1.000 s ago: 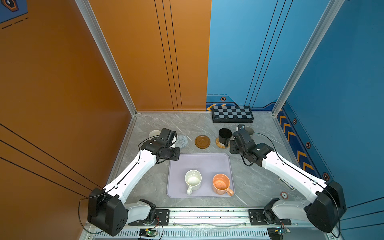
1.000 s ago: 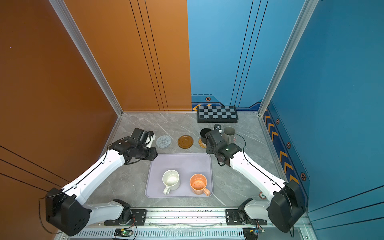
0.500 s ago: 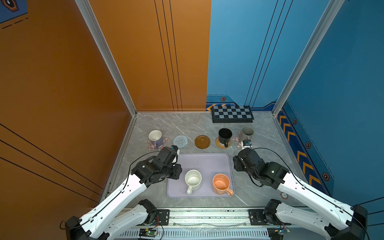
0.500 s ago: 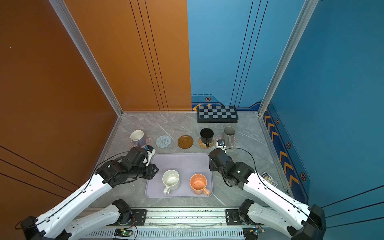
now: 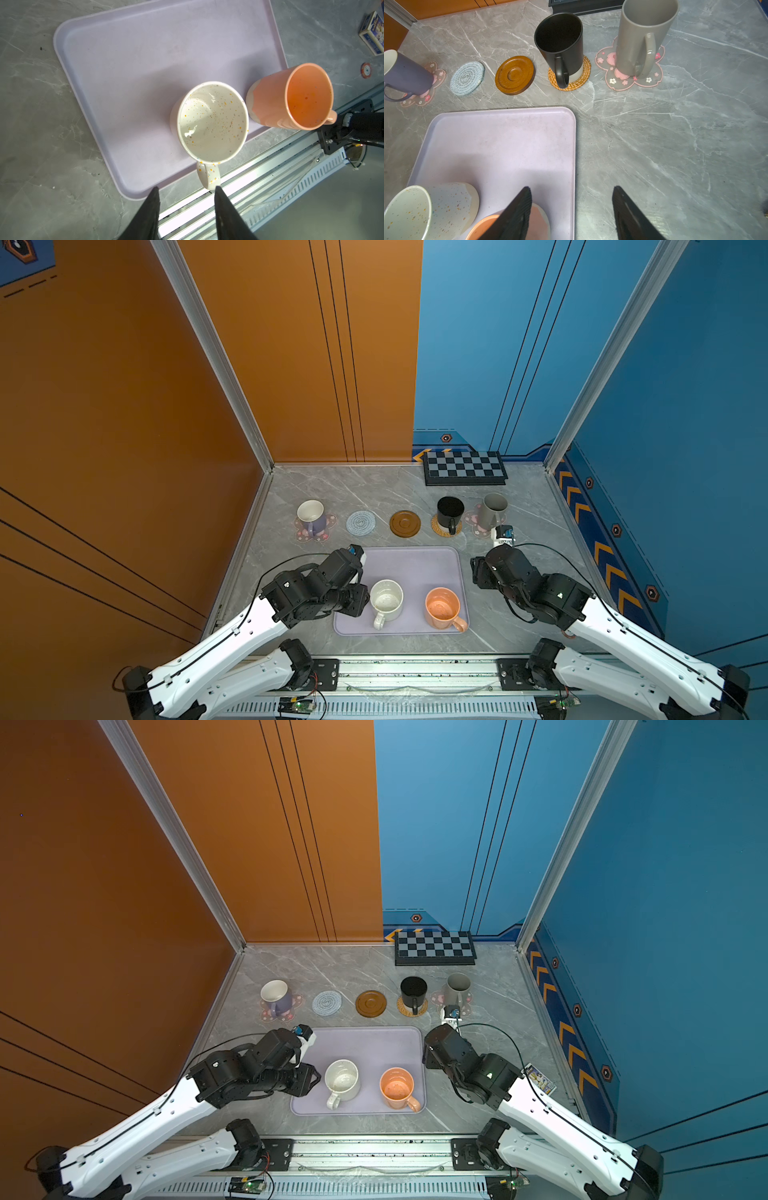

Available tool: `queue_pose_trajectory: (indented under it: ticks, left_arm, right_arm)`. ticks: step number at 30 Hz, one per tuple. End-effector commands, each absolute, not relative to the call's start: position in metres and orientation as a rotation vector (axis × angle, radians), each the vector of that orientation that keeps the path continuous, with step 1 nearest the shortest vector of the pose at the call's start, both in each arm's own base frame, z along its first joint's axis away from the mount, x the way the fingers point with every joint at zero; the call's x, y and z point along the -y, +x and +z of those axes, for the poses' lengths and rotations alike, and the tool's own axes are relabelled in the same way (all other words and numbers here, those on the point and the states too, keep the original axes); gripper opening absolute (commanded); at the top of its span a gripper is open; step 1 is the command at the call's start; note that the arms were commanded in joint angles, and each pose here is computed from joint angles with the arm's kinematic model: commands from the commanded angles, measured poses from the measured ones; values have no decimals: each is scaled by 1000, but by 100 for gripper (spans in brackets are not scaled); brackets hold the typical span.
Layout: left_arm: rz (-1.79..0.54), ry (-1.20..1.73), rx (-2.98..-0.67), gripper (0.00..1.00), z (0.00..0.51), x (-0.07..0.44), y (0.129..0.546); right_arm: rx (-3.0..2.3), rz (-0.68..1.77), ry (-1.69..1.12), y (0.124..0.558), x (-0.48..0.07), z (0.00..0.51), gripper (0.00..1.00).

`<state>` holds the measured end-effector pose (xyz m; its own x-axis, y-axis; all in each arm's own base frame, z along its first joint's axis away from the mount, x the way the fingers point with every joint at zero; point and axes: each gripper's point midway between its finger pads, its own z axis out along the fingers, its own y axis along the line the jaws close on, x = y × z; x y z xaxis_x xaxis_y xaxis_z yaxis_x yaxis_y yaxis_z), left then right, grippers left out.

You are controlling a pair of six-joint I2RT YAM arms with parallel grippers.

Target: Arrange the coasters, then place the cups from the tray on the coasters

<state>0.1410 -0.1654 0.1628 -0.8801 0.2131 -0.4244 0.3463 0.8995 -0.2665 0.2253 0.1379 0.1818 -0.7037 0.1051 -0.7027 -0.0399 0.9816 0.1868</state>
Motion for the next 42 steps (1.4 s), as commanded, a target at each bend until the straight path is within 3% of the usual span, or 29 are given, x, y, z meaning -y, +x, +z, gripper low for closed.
queue_pose_trajectory:
  ticks: [1,15,27,42]
  left_arm:
    - [-458,443,-2716,44,153,166,128]
    - [-416,546,-2792,46,122,176,91]
    - [-506,457,-2766,46,101,212,106]
    - [-351,375,-2759,45,93,224,116]
  right_arm:
    - [-2360,175,46,227,-134,180,65]
    - [-2372,117,19,242,-143,172,66]
    - [-2391,155,53,243,-142,167,66]
    - [-2371,198,109,236,-130,168,67]
